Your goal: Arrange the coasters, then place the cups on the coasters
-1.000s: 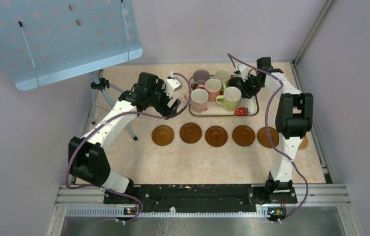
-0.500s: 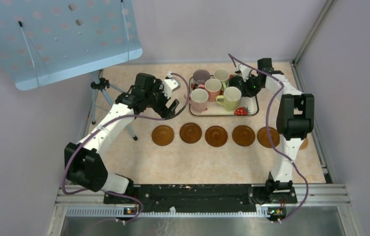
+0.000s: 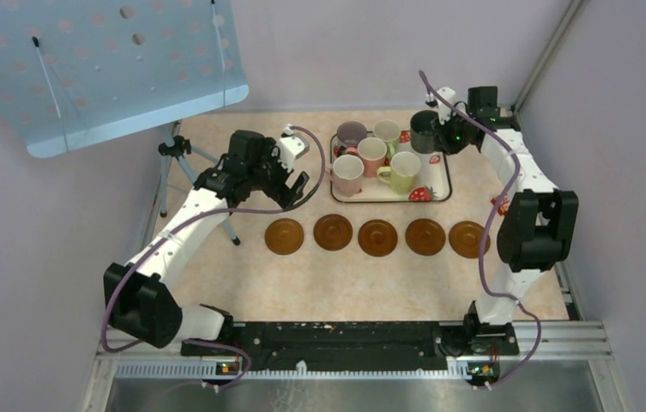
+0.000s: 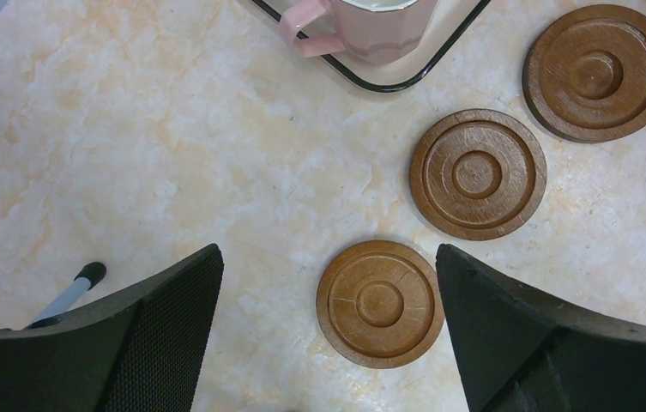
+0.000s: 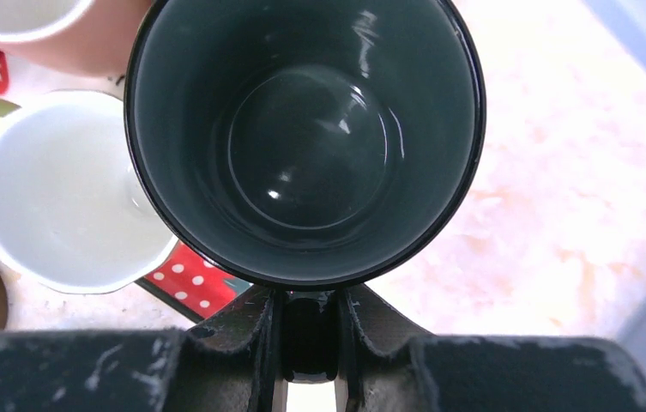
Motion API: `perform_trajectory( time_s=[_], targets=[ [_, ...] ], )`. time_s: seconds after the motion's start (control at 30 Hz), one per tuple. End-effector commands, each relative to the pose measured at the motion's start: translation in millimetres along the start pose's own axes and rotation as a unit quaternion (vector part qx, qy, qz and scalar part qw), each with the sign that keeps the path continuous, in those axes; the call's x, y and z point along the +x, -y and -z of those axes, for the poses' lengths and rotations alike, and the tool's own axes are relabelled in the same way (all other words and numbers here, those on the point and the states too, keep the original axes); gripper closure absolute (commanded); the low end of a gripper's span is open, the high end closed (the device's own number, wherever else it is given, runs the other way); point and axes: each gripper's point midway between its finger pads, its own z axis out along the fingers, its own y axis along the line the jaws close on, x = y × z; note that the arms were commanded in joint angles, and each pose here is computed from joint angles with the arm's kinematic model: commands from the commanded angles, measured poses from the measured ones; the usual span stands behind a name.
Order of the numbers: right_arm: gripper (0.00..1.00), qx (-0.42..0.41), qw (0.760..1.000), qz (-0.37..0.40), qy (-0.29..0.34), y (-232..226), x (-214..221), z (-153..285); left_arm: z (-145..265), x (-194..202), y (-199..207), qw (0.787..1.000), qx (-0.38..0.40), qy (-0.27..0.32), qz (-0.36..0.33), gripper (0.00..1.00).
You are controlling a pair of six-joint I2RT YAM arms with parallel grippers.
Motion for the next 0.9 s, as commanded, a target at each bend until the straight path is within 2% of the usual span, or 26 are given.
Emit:
perform_trajectory(
  time_s=[0.0,0.17,0.33,0.6,0.87],
  targets=[
    [1.0,0.07,0.993,-0.007,0.093,20,-61,56,15,-19,-6,0.999,-0.023,0.043,0.011,0.01],
    [1.0,0.069,0.989,-0.019,0.13,-7,-92,88,27,-27,-5,0.997,-0.03,0.063,0.045,0.01],
    [1.0,0.042,0.986,-0.049,0.155,-56,-113,100,45,-33,0,0.993,-0.037,0.09,0.072,0.01],
    [1.0,-0.027,0.978,-0.019,0.207,-159,-143,101,79,-23,8,0.989,-0.043,0.111,0.083,0.01],
    [1.0,-0.099,0.969,-0.004,0.226,-254,-151,77,113,10,-4,0.985,-0.074,0.099,0.121,0.01]
  ],
)
